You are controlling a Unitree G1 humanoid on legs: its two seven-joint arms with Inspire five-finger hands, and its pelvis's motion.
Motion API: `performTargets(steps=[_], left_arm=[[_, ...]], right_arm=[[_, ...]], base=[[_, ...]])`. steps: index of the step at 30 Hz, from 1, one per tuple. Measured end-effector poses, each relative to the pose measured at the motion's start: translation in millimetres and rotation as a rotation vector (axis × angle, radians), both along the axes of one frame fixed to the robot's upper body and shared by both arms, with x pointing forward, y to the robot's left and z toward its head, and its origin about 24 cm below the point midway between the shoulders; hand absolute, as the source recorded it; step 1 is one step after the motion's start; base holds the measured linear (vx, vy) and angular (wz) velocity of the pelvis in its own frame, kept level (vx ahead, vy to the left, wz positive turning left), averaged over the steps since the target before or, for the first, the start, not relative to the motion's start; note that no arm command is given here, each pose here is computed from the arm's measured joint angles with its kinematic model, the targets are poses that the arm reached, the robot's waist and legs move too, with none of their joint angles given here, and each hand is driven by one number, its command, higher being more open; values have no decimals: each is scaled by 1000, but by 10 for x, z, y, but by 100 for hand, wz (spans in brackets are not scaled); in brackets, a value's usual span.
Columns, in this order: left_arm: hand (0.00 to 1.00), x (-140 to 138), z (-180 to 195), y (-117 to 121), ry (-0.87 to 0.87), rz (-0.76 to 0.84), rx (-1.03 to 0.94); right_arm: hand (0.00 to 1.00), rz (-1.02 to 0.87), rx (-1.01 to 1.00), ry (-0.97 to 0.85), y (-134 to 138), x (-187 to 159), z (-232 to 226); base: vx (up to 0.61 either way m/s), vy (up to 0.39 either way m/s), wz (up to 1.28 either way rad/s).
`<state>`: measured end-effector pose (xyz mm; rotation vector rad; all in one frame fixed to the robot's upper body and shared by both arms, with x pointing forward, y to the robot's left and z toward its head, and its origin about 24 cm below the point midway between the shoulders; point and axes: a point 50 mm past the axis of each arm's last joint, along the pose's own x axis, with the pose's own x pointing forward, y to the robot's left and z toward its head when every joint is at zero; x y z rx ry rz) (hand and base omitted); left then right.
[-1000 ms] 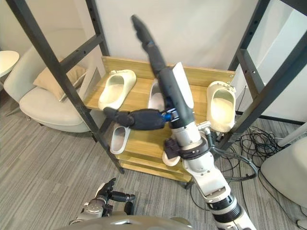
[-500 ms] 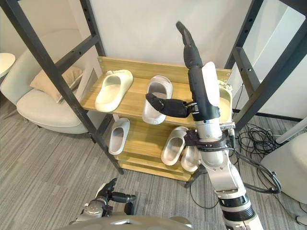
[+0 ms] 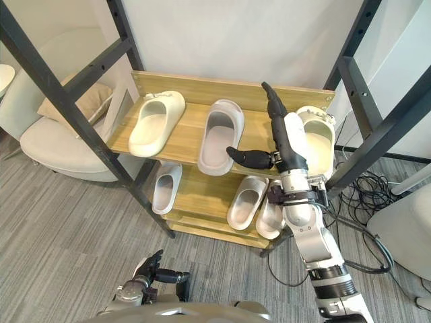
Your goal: Organize the slippers on the shoe rack
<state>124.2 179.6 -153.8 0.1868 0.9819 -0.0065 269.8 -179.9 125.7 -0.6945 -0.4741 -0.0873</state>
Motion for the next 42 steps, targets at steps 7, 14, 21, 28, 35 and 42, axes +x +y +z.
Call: performTargets(steps=[7,14,21,28,35,42], left_arm=[[100,20,11,-1,-9,-2,-2],[100,51,28,1,-24,-4,-4],[100,62,35,15,-28,-10,-8],[100,84,49,26,-38,-13,-10],[100,101,60,34,-46,-14,-10],[100,100,60,39,-46,-14,-9]], right_arm=[[100,-4,9,-10,10,145,62],[100,-8,11,-15,25,267,123],[0,5,57,13,45,389,128],[0,75,61,84,183,547,88],[0,131,75,88,232,623,195],[0,161,122,95,243,615,204]], base=[[-1,-3,1],[0,0,0],[0,0,0],[0,0,0],[0,0,0],[0,0,0]])
